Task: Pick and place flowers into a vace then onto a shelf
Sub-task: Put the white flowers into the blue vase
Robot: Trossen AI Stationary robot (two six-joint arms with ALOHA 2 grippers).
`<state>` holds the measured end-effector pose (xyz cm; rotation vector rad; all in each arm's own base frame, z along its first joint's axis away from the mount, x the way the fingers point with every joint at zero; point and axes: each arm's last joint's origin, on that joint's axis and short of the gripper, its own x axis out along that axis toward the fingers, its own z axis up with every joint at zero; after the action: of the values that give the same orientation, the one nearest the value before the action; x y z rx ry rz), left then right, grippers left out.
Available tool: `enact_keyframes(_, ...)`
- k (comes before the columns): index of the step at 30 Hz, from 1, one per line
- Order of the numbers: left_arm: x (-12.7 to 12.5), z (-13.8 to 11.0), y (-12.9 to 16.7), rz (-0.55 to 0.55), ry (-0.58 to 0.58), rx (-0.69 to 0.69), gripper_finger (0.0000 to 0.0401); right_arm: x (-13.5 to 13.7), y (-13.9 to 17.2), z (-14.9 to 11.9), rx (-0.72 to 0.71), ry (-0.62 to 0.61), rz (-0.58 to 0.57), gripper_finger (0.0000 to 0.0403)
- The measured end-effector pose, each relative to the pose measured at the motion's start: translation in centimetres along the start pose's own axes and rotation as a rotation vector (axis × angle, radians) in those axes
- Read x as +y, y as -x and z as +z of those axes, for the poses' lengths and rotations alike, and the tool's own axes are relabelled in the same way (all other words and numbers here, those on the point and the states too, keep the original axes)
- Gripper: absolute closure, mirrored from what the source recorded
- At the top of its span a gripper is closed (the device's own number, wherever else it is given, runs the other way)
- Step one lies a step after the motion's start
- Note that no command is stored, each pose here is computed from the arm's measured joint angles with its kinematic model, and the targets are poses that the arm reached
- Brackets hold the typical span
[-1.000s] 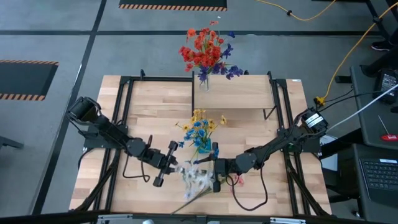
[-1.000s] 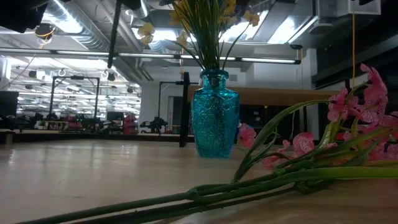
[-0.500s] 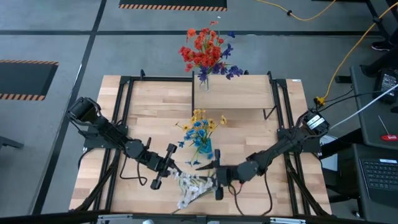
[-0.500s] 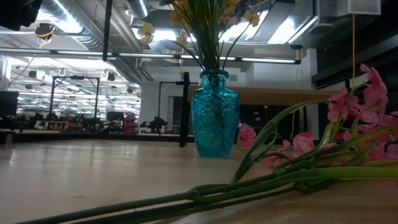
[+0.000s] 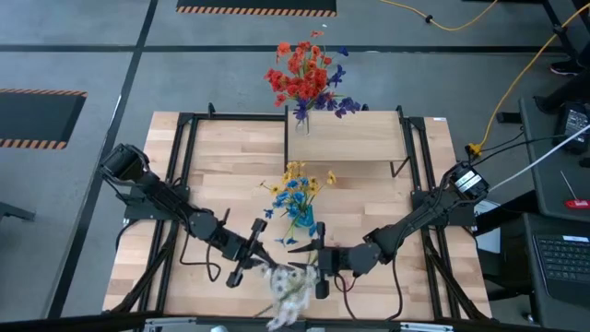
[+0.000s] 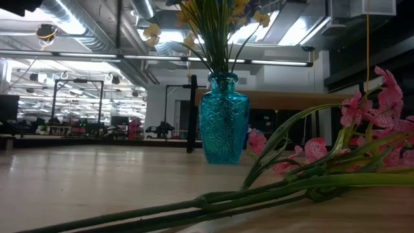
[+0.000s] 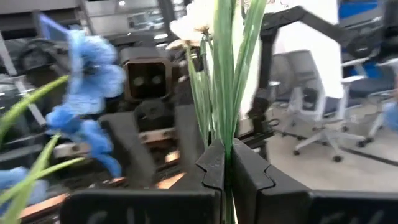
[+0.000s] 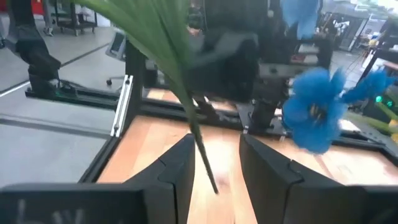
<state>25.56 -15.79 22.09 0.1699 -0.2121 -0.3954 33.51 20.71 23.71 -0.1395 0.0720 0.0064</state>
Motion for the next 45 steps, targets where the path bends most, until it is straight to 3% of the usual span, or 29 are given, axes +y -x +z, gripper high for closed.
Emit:
enact_keyframes(15,1.9,-0.8,-0.3,0.068,-0.001,0.058,0.0395,-0.4,-0.3,0.7,-0.073,0.035,0.049,0.0274)
enact_keyframes(38,2.2,-1.3,-0.3,0.121,-0.014,0.119,0.0393,-0.9,-0.5,1.2,-0.122,0.051,0.032,0.0275)
enact_keyframes(45,2.3,-1.3,-0.3,0.124,-0.014,0.119,0.0393,-1.1,-0.6,1.2,-0.121,0.051,0.027,0.0319)
